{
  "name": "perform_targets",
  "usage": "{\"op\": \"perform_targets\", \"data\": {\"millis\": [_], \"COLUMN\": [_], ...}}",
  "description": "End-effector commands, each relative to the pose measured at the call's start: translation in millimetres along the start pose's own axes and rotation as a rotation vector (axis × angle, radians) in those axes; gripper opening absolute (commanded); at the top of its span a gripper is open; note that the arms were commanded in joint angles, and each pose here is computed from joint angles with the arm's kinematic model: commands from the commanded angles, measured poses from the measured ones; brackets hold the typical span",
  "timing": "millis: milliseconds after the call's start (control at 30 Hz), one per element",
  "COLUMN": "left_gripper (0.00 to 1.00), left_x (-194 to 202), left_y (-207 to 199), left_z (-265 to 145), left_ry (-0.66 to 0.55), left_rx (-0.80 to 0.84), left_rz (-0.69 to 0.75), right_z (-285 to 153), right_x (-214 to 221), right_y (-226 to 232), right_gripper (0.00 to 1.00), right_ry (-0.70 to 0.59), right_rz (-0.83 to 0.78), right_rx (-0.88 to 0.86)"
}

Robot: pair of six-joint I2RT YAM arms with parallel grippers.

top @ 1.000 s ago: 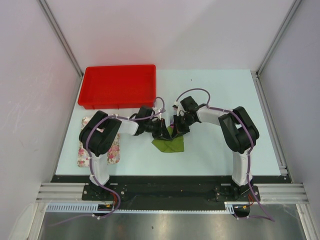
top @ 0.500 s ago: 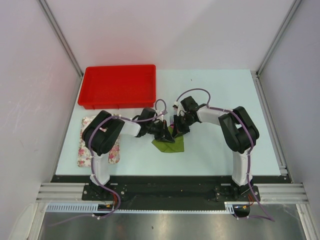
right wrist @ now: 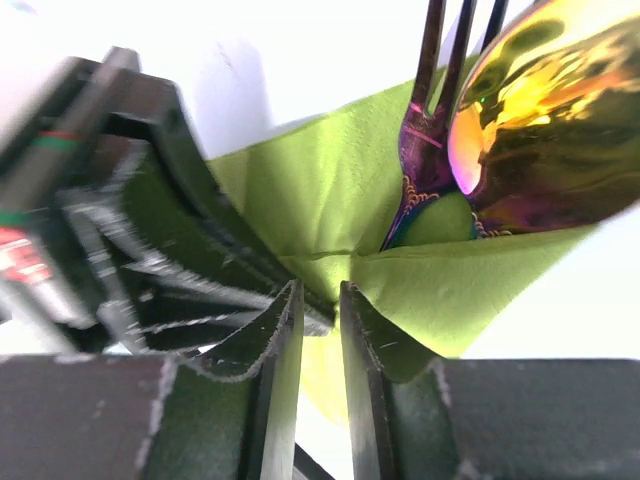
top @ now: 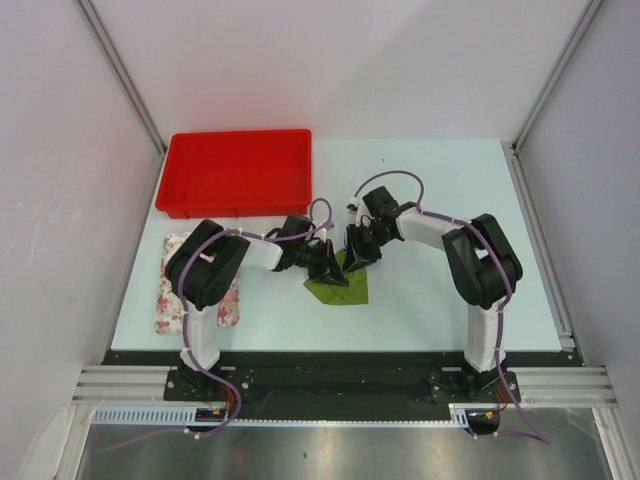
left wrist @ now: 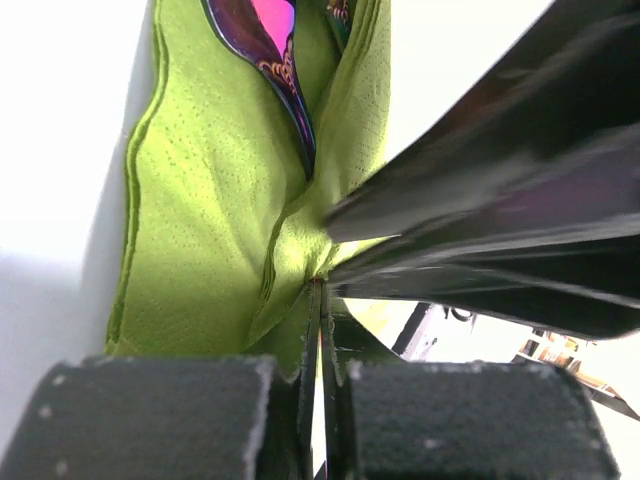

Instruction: Place the utensils on the paper napkin and roll it up

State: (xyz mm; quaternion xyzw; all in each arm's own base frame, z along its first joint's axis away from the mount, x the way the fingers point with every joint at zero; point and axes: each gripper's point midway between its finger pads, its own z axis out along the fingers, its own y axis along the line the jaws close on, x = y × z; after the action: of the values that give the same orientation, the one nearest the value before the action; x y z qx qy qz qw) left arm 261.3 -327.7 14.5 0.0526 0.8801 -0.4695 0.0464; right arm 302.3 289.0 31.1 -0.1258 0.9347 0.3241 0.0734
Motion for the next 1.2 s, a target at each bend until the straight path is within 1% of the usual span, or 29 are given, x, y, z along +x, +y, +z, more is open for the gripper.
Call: {"op": "perform_targets", "data": {"millis": [0,233,600,833,900,967,1000,1033,1100,1167], "left_gripper": [0.00,0.00,0.00,0.00,0.00,0.06,0.09,0.14,0.18,0.19], "left_x": [10,10,9,10,9,5,-1,-2,-9,-11], "left_y": [31,30,26,28,23,13,-2,-11,-33,-45], "left_z": [8,8,7,8,8,5,-3,-6,-15,-18], "left_ry": [0.018,0.018,0.012,0.017,0.017,-0.005,-0.045,-0.061,-0.104,-0.108], "left_rx": [-0.113,-0.108,-0.093,-0.101,-0.078,-0.038,0.017,0.048,0.107,0.137], "left_rz": [-0.024,-0.023,-0.004,-0.015,-0.006,0.012,0.042,0.058,0.111,0.134], "right_z": [-31,-19,14,15,16,17,19,18,18,18], "right_x": [-26,-9,-1,5,8,12,15,15,16,16], "right_y": [20,7,-28,-39,-44,-47,-46,-46,-46,-45], "right_gripper": [0.25,0.20,0.13,0.08,0.07,0.06,0.06,0.06,0.06,0.06], "right_ry": [-0.094,-0.043,0.008,0.023,0.029,0.043,0.051,0.052,0.056,0.056], "right_rz": [-0.064,-0.053,-0.041,-0.042,-0.041,-0.040,-0.041,-0.043,-0.051,-0.050], "right_rx": [-0.002,0.034,0.097,0.151,0.173,0.179,0.176,0.172,0.168,0.160]}}
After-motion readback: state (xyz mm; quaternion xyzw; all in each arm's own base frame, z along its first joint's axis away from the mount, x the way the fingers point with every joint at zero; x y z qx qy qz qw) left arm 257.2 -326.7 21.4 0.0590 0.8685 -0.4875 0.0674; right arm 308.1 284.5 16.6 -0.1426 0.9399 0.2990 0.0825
